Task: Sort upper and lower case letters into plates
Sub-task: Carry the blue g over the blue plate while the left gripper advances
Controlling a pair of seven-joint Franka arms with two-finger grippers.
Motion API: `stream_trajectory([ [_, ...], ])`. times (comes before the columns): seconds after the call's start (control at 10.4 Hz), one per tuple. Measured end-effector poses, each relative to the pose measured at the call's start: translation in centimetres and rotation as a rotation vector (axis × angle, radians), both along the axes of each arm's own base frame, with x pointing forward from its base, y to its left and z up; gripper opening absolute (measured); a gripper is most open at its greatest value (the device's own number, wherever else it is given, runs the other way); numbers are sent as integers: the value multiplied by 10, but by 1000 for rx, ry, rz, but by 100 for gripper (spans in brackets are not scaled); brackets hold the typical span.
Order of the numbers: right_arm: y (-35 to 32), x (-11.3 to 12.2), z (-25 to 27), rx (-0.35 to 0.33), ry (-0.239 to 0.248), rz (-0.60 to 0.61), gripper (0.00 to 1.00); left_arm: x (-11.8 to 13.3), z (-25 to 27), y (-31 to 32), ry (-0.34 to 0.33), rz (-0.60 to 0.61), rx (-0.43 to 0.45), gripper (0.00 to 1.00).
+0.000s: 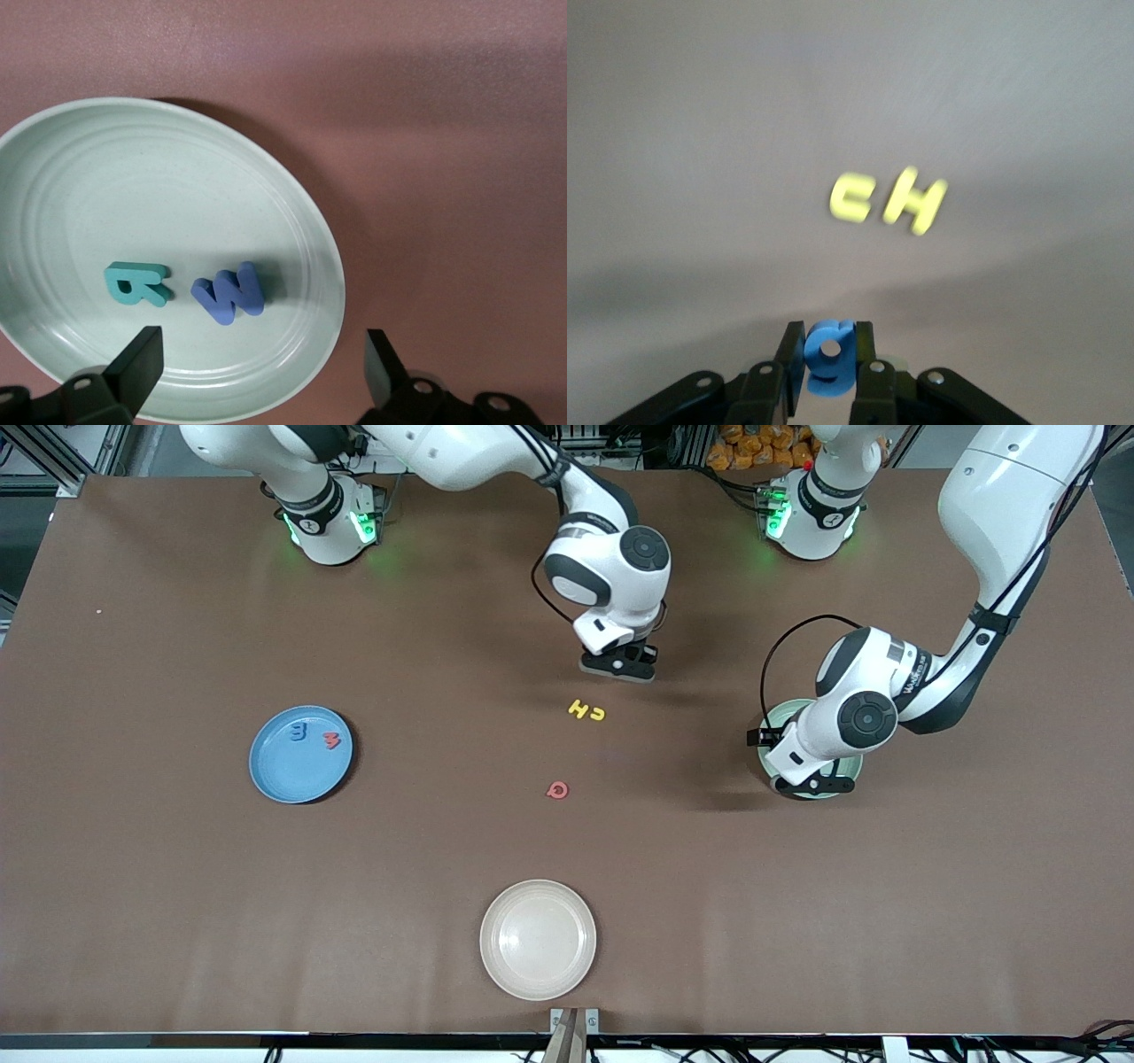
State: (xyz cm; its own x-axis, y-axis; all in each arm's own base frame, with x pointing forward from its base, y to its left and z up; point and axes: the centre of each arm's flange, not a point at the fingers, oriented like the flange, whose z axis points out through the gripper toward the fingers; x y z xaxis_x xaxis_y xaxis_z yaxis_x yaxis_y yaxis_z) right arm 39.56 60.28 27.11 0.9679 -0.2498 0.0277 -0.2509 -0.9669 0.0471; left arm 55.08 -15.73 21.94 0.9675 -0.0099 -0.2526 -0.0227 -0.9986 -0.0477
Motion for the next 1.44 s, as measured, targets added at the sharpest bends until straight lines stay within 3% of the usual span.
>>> stream_trajectory([
  [0.19,-49,51,63,17,11,-27,27,0,0,0,-1,0,0,100],
  [0.38,-134,93,96,5,53,29,27,0,1,0,-2,1,0,100],
  [0.67,-286,128,122,-60,218,206,27,0,1,0,-2,0,0,100],
  [0.87,-368,145,135,-49,321,320,27,-1,4,-7,-6,-3,-4,100],
  [1.06,-442,162,124,-11,383,379,27,-5,8,-23,-15,23,-6,100],
  [1.25,-502,170,101,21,403,406,27,-12,18,-55,-34,65,-12,100],
  [1.44,-548,171,54,46,328,446,27,-21,27,-106,-58,122,-11,100],
])
